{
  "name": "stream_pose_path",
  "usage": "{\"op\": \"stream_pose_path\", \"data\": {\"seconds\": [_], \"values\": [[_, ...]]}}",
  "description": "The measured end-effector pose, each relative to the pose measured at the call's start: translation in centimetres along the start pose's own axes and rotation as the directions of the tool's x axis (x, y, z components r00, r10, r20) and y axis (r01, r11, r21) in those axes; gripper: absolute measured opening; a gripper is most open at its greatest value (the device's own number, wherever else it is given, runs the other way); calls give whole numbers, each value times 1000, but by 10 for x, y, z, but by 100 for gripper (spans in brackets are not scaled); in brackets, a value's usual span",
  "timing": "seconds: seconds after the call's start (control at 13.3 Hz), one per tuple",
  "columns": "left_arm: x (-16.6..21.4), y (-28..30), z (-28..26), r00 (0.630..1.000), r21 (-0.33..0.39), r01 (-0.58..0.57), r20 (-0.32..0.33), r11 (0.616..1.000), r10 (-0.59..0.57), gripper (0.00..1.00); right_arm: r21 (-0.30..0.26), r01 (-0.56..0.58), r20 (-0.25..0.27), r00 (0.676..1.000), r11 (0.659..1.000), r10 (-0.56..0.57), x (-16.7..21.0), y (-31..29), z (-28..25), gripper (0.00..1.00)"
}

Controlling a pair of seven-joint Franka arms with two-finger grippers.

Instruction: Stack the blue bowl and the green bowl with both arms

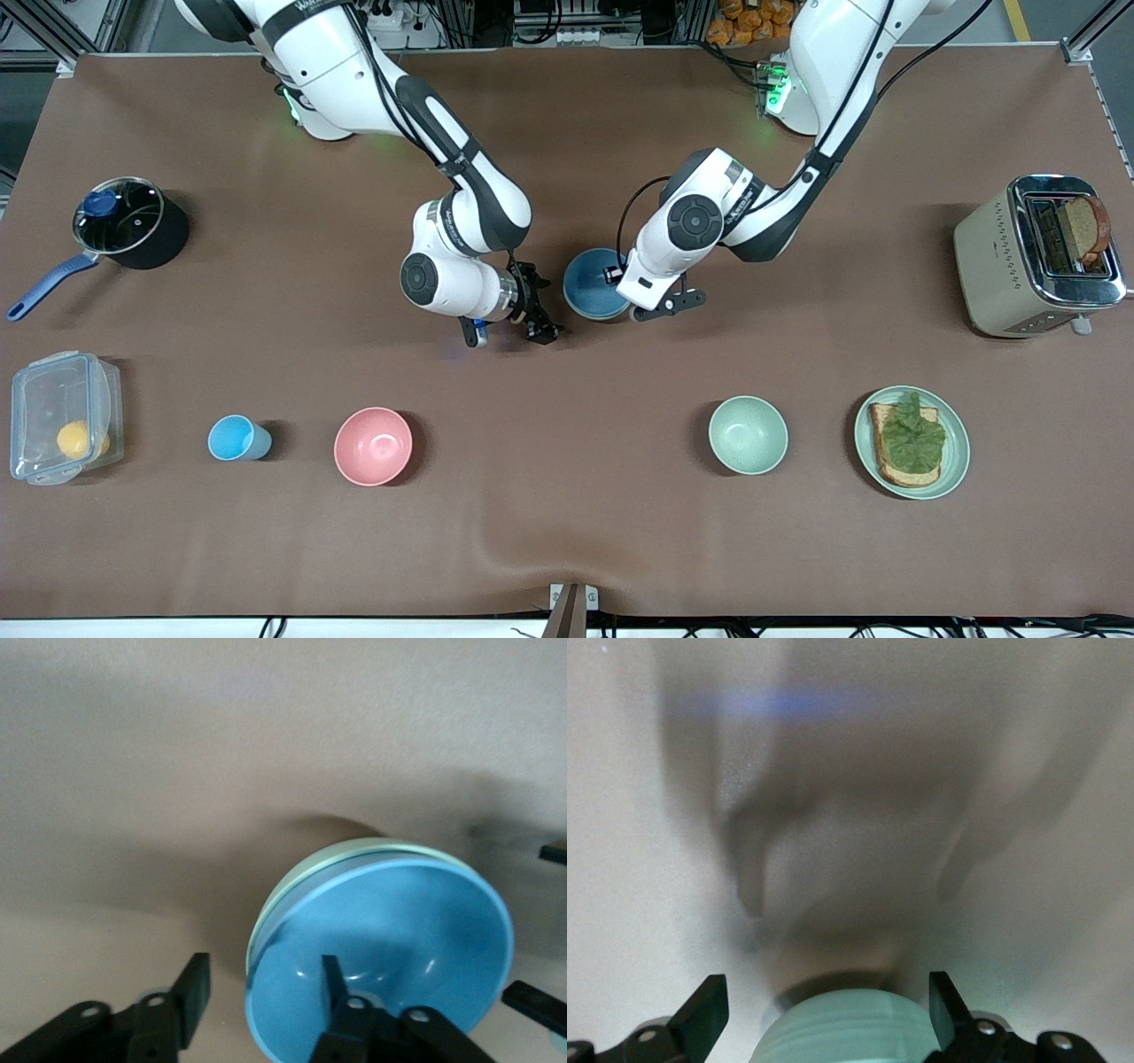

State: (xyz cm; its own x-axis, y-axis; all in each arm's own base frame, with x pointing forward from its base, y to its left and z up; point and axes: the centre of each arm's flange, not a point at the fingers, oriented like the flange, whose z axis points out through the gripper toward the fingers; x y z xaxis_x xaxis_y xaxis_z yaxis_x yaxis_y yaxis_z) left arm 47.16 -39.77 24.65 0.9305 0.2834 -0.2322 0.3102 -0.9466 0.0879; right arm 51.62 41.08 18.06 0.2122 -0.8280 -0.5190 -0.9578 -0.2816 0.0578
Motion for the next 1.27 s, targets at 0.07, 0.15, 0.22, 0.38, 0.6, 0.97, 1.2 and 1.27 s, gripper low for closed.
{"op": "stream_pose_path", "data": {"seconds": [0.07,0.15,0.22,0.38,0.6,0.97,1.2,1.27], "values": [[1,3,-12,1000,-16,13,-17,1000,-13,76,0,3,0,1000,1000,-3,0,0,0,100],[1,6,-32,999,-35,23,-42,999,-25,87,0,6,0,1000,1000,-6,1,0,-1,100],[3,6,-59,997,-51,28,-72,998,-31,98,-5,10,2,1000,1000,-10,3,-1,-2,100],[12,-11,-126,989,-46,33,-142,998,-39,100,-43,28,19,999,999,-28,11,-3,-11,100],[21,-50,-216,975,-1,64,-212,998,-63,100,-73,75,14,997,994,-74,43,-15,-51,100],[46,-110,-324,944,-38,156,-288,987,-160,100,-164,169,-89,979,972,-185,90,-20,-137,100],[64,-136,-358,943,-37,100,-315,994,-106,100,-175,264,-53,960,949,-276,138,-16,-207,100],[71,-148,-368,944,-26,67,-321,997,-72,100,-184,287,-56,952,940,-301,156,-12,-227,100]]}}
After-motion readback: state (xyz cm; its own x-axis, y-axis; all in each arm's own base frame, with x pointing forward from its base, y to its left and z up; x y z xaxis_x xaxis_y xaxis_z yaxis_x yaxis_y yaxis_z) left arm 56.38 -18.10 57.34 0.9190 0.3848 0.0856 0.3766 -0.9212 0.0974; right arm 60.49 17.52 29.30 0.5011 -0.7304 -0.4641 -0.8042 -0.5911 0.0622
